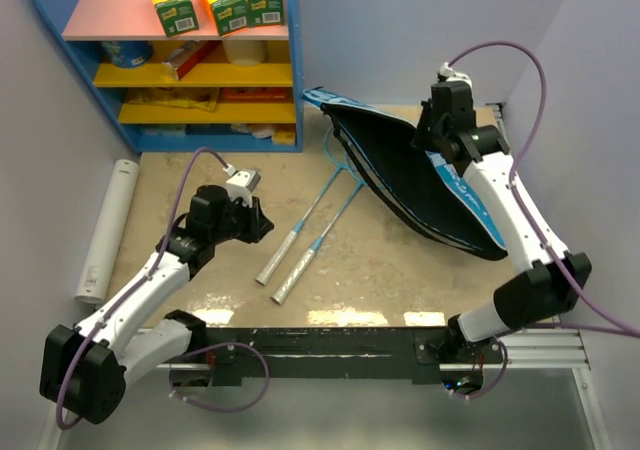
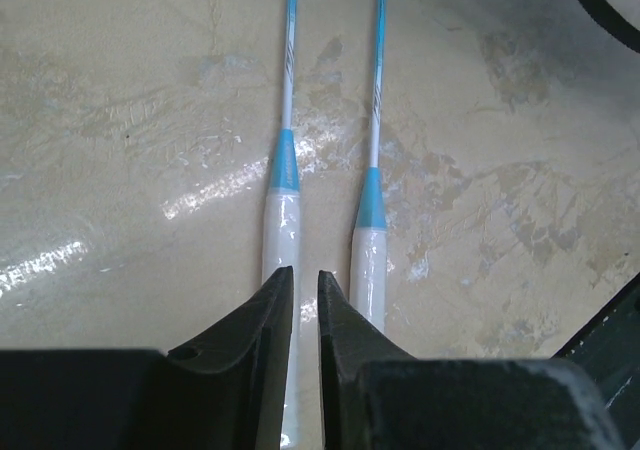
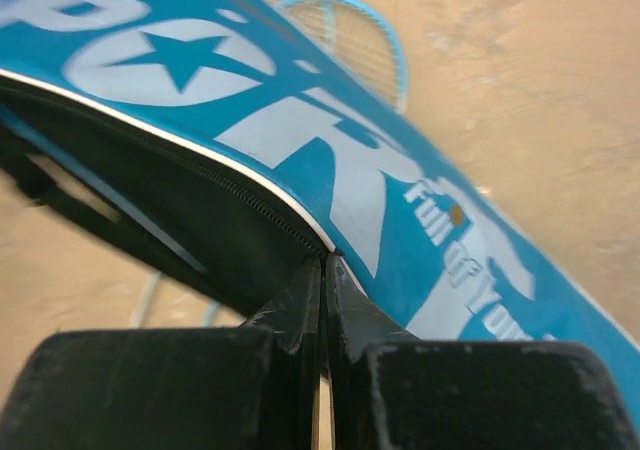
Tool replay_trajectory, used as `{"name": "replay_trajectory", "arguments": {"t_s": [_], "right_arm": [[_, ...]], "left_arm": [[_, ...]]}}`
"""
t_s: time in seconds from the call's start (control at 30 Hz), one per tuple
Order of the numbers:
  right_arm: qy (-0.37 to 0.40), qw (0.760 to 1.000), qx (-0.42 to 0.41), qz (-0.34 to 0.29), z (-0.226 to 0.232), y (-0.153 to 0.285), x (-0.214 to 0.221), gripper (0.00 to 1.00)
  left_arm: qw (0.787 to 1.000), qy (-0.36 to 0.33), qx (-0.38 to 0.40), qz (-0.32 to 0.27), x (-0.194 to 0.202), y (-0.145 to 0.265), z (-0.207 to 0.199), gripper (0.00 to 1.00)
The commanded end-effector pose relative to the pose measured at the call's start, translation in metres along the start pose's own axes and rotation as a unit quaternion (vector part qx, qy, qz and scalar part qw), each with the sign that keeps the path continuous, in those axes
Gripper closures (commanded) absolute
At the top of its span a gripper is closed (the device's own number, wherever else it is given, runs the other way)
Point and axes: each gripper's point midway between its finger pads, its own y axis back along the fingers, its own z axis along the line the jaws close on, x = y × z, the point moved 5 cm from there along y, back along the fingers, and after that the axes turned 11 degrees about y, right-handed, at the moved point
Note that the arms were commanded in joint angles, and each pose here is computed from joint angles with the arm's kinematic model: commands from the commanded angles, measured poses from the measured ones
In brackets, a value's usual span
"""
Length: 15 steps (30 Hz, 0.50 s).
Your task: Pack up the badminton gear
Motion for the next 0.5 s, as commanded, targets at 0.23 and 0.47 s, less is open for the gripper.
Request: {"name": "replay_trajectory", "arguments": {"t_s": [0.23,0.47], "right_arm": [[-0.276,0.909,-0.296,-0.102,0.041,0.138,-0.028,1.00],[-0.316,0.859,-0.389,-0.105,0.046,0.188,-0.026,1.00]], "left_arm": [[0.997,-0.027,0.019,-0.065,-0.027,0.019,-0.012,0.79],[0.997,-0.028,0.034,-0.066,-0.027,0.021,-0.016,0.78]]}}
